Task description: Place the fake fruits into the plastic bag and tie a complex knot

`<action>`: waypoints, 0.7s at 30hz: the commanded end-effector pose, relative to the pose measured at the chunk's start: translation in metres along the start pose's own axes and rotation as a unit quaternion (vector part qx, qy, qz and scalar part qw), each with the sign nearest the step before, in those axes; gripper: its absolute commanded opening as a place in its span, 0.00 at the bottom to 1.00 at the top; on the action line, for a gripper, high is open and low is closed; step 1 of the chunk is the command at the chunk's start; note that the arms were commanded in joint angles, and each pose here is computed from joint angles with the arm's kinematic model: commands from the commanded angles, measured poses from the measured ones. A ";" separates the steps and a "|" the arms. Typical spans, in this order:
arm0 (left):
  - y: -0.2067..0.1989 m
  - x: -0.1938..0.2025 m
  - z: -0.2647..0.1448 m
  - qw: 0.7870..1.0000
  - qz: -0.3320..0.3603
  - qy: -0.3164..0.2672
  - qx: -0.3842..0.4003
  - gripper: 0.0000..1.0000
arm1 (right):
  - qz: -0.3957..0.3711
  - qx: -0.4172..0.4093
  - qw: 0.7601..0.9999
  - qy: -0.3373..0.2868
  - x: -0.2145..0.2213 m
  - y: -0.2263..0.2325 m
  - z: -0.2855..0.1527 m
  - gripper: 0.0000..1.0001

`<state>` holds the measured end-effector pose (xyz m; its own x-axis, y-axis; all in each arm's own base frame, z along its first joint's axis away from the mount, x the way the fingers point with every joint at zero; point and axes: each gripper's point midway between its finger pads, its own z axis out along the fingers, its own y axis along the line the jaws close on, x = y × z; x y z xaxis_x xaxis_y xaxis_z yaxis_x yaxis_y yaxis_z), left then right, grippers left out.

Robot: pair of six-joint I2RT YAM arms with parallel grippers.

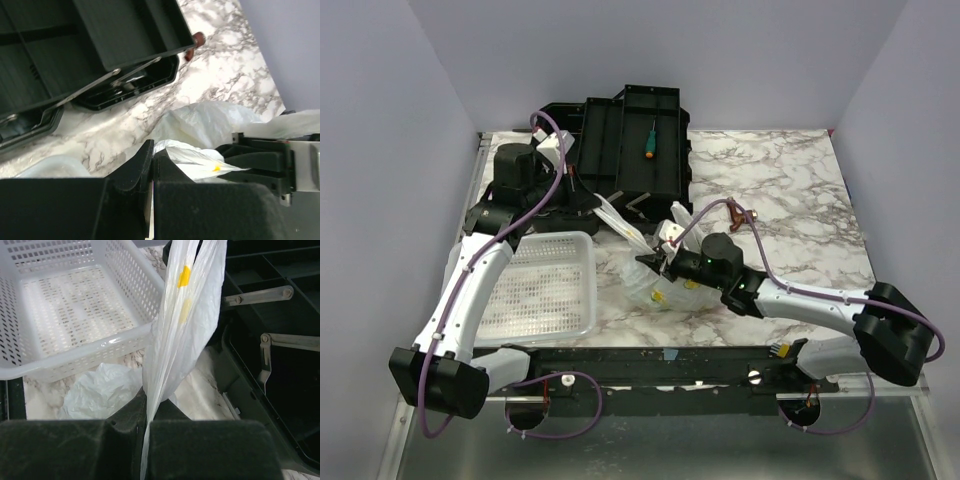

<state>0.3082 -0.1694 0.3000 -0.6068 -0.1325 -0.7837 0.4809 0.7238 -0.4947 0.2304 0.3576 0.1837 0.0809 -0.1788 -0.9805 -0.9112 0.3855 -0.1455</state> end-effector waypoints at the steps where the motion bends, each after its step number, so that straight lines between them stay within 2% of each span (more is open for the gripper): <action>1: 0.059 -0.090 -0.043 0.965 0.075 -0.162 -0.193 0.00 | 0.012 -0.084 0.989 0.118 0.071 0.041 -0.037 0.01; 8: 0.091 -0.073 -0.045 0.958 0.066 -0.128 -0.248 0.00 | 0.011 -0.076 0.991 0.112 0.062 0.039 -0.042 0.01; 10: 0.085 -0.065 -0.036 0.971 0.057 -0.109 -0.205 0.00 | 0.014 -0.079 0.991 0.108 0.058 0.040 -0.042 0.01; 11: 0.070 -0.064 -0.033 0.981 0.050 -0.109 -0.154 0.09 | 0.015 -0.079 0.991 0.107 0.057 0.040 -0.041 0.01; 13: 0.037 -0.064 -0.036 0.988 0.051 -0.137 -0.057 0.52 | 0.019 -0.074 0.991 0.107 0.056 0.037 -0.037 0.01; 14: 0.026 -0.064 -0.042 0.985 0.052 -0.161 -0.029 0.68 | 0.021 -0.068 0.992 0.107 0.054 0.035 -0.035 0.01; 16: 0.003 -0.056 -0.051 0.981 0.063 -0.182 0.025 0.80 | 0.028 -0.062 0.992 0.104 0.051 0.032 -0.032 0.01; 18: 0.001 -0.044 -0.061 0.982 0.046 -0.178 0.035 0.85 | 0.037 -0.054 0.993 0.096 0.045 0.030 -0.029 0.01; 21: 0.001 -0.012 -0.063 0.987 -0.024 -0.154 0.044 0.92 | 0.049 -0.031 0.994 0.092 0.039 0.022 -0.024 0.01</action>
<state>0.3059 -0.1097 0.3207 -0.4070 -0.2965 -0.8640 0.4475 0.7598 -0.4716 0.2029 0.3364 0.1496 -0.0159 -0.3031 -0.9528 -0.9426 0.3225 -0.0868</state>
